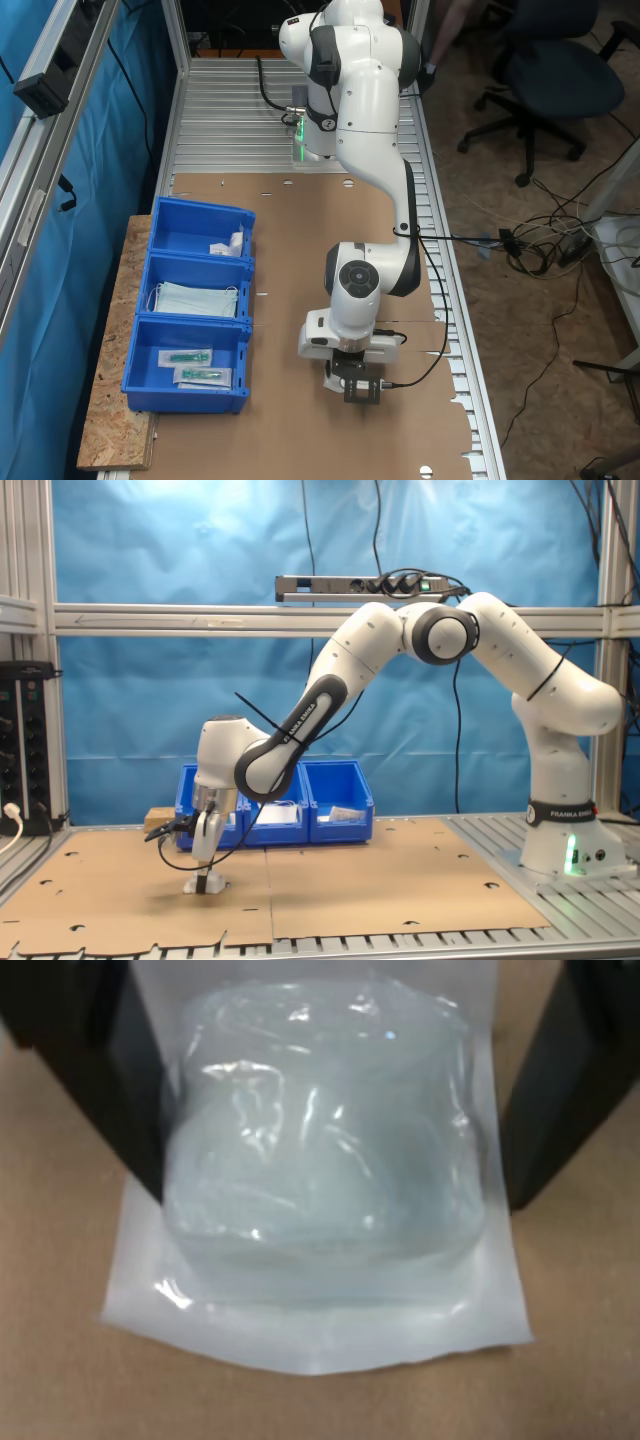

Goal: Pick and place sorting task of medical equipment.

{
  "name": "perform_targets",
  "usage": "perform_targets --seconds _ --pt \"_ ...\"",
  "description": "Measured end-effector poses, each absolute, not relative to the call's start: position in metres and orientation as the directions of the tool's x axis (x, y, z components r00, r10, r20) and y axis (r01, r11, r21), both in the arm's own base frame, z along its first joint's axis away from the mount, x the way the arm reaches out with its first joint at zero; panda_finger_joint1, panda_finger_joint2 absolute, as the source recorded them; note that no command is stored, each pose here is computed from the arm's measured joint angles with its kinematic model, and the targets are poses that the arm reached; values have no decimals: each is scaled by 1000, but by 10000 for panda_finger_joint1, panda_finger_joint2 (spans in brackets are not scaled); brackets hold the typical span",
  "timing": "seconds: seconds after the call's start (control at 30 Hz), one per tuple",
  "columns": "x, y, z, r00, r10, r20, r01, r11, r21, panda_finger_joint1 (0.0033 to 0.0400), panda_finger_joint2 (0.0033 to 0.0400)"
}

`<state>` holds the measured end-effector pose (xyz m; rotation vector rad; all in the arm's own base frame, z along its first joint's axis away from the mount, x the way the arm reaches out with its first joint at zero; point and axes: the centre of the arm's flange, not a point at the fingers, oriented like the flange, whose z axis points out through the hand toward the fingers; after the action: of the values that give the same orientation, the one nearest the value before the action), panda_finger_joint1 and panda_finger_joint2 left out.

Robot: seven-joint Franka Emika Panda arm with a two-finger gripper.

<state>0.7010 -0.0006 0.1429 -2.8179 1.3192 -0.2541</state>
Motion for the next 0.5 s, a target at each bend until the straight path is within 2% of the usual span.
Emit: perform_targets --seconds 0.17,0.2,0.37,0.4,0.5 --pt "701 -2 143 628 -765 139 -762 -642 -87 357 357" --pt "701 -2 143 628 -765 139 -762 -641 -87 196 196" --pt "703 -4 146 626 -767 144 -763 -640 -90 196 196" --pt "703 -4 147 625 -767 145 -763 -640 -91 87 87" --pt "704 -4 148 625 -767 147 -763 -640 -93 87 87"
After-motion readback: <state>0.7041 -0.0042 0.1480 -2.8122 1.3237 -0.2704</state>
